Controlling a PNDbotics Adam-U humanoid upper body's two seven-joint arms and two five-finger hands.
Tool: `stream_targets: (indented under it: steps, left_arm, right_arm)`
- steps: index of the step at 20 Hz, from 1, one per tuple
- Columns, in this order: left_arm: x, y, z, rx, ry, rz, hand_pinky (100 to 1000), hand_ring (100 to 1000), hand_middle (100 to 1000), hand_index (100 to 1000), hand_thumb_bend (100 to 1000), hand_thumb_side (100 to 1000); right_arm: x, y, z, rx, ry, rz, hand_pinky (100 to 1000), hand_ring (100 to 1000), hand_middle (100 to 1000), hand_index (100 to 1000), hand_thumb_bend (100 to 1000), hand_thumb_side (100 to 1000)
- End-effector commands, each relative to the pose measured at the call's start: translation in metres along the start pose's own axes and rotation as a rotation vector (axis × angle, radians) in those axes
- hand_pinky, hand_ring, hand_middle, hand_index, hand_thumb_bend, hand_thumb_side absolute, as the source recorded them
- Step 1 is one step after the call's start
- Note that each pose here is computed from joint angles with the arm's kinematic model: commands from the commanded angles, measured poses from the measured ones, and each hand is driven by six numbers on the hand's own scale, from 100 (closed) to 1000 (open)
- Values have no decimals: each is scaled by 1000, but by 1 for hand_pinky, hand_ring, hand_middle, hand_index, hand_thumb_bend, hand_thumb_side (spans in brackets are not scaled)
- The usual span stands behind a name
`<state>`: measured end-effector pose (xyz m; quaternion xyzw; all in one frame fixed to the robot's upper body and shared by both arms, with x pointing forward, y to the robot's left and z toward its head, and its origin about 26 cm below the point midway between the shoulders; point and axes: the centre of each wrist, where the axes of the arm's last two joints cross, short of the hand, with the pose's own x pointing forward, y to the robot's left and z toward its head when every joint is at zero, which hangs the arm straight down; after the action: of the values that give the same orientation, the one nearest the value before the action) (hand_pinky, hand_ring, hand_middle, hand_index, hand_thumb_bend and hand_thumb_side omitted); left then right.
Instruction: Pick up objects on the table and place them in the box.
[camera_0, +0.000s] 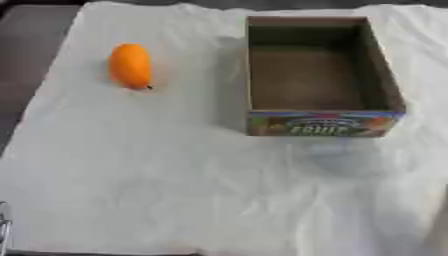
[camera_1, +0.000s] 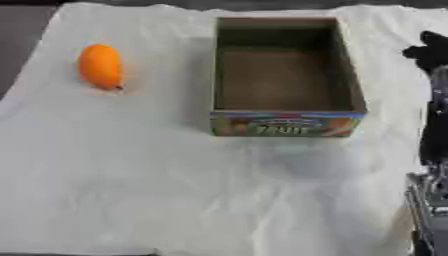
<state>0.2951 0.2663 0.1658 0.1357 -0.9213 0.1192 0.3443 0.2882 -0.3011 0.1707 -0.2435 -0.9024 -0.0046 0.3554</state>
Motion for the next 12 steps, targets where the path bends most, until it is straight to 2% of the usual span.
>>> stream_targets:
  steps: [1, 8, 12]
  left_arm:
    - [7, 2, -5, 1, -35, 0, 406, 500, 731, 699, 100, 999]
    - [7, 2, -6, -4, -38, -2, 406, 499, 732, 699, 100, 991]
    - [11, 6, -15, -31, -93, -55, 401, 497, 730, 712, 100, 905]
  right_arm:
    - [7, -1, -5, 4, -40, 2, 874, 795, 628, 810, 100, 974]
    - [8, 0, -6, 7, -43, -3, 874, 796, 628, 811, 100, 974]
    - [7, 0, -6, 12, -43, -1, 874, 796, 628, 811, 100, 974]
